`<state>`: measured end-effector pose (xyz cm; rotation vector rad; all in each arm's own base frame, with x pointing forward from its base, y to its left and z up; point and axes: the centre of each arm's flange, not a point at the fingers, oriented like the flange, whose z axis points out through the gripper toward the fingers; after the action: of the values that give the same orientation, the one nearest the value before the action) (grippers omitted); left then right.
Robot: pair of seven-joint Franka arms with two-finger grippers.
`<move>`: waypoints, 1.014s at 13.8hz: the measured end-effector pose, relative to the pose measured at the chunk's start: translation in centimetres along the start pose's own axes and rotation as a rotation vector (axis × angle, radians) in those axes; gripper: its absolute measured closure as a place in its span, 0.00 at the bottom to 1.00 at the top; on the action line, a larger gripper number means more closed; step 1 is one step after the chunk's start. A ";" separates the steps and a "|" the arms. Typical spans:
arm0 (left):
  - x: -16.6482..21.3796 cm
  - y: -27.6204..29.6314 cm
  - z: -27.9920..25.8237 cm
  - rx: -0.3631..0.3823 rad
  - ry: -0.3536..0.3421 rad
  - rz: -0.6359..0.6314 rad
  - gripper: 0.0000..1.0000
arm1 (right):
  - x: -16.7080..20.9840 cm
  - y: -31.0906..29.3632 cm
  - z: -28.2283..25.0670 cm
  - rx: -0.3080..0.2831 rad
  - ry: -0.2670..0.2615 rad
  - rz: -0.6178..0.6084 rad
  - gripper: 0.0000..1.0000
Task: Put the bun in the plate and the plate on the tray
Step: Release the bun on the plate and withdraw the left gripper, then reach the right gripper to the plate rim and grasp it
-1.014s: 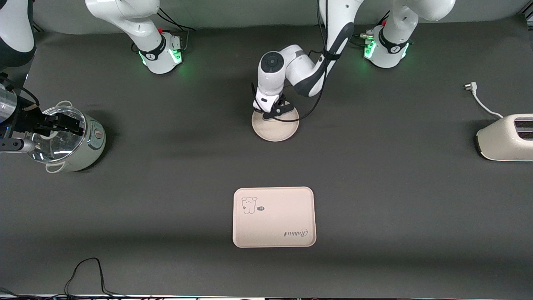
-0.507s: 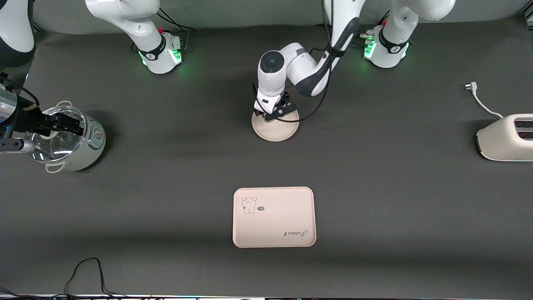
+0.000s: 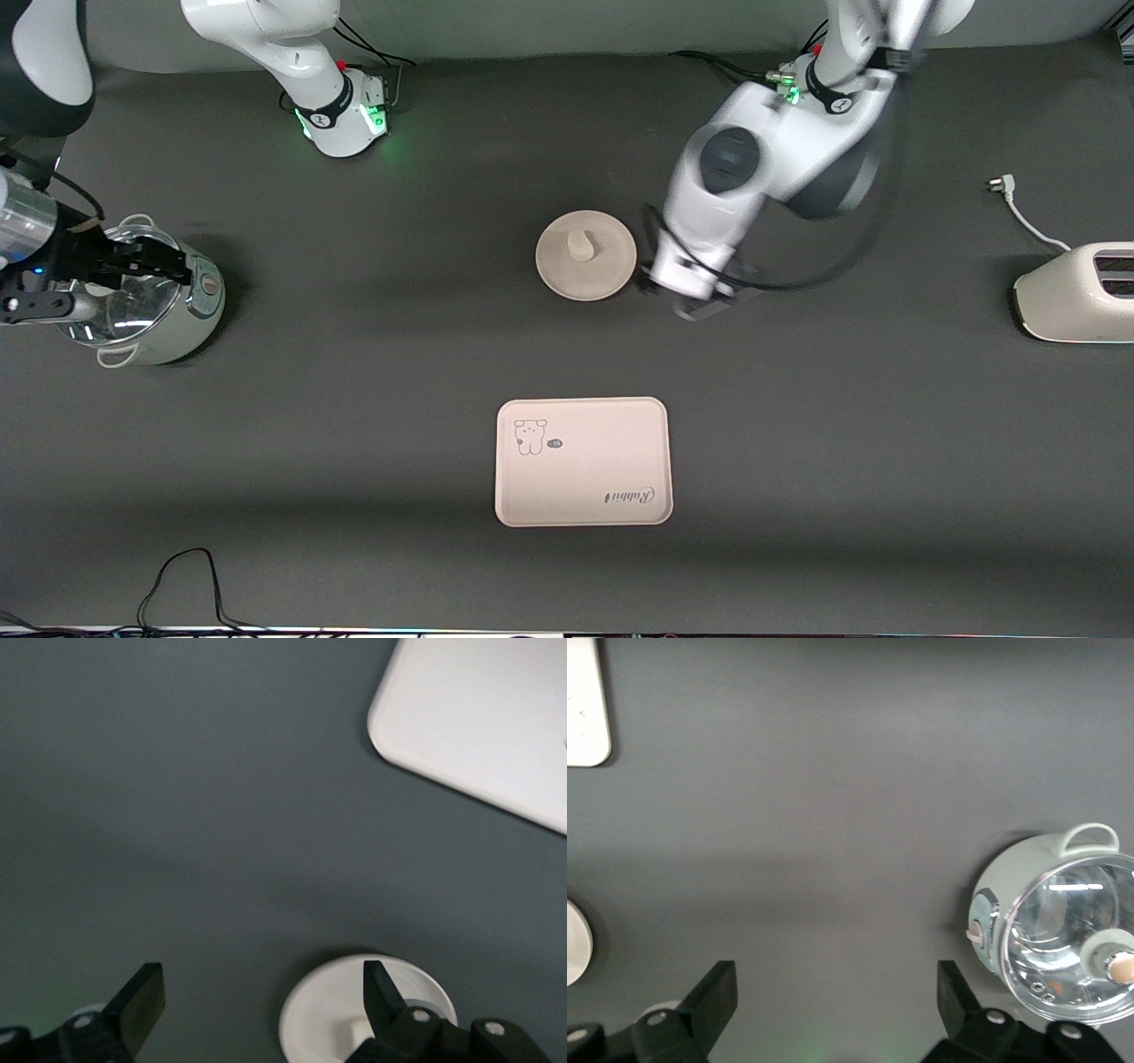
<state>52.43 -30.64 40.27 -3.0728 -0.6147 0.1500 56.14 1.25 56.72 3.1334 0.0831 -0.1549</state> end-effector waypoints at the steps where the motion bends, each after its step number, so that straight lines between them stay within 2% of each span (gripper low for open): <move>1: 3.2 -2.6 -0.8 0.001 -0.008 0.017 0.00 | -0.1 -2.0 -0.1 -0.003 0.001 -0.026 0.00; 4: 11.5 -11.0 -2.6 -0.019 -0.010 0.080 0.00 | -1.1 -9.7 -0.7 -0.014 0.013 -0.055 0.00; 7: 16.7 -19.3 -4.5 0.011 -0.014 0.144 0.00 | -3.6 -19.1 -0.9 -0.003 0.016 -0.023 0.00; 10: 19.0 -23.5 -6.5 0.046 0.035 0.138 0.00 | -7.7 -28.8 -0.5 0.012 0.017 0.010 0.00; 12: 20.0 -25.1 -7.9 0.057 0.066 0.151 0.00 | -10.3 -33.8 -0.2 0.050 0.020 0.029 0.00; 14: 20.7 -26.7 -9.6 0.057 0.076 0.171 0.00 | -12.8 -37.6 1.0 0.065 0.020 0.002 0.00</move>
<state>62.08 2.10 48.53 -3.0560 -0.3383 0.0503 41.37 38.16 56.98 3.2003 0.0771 -0.1287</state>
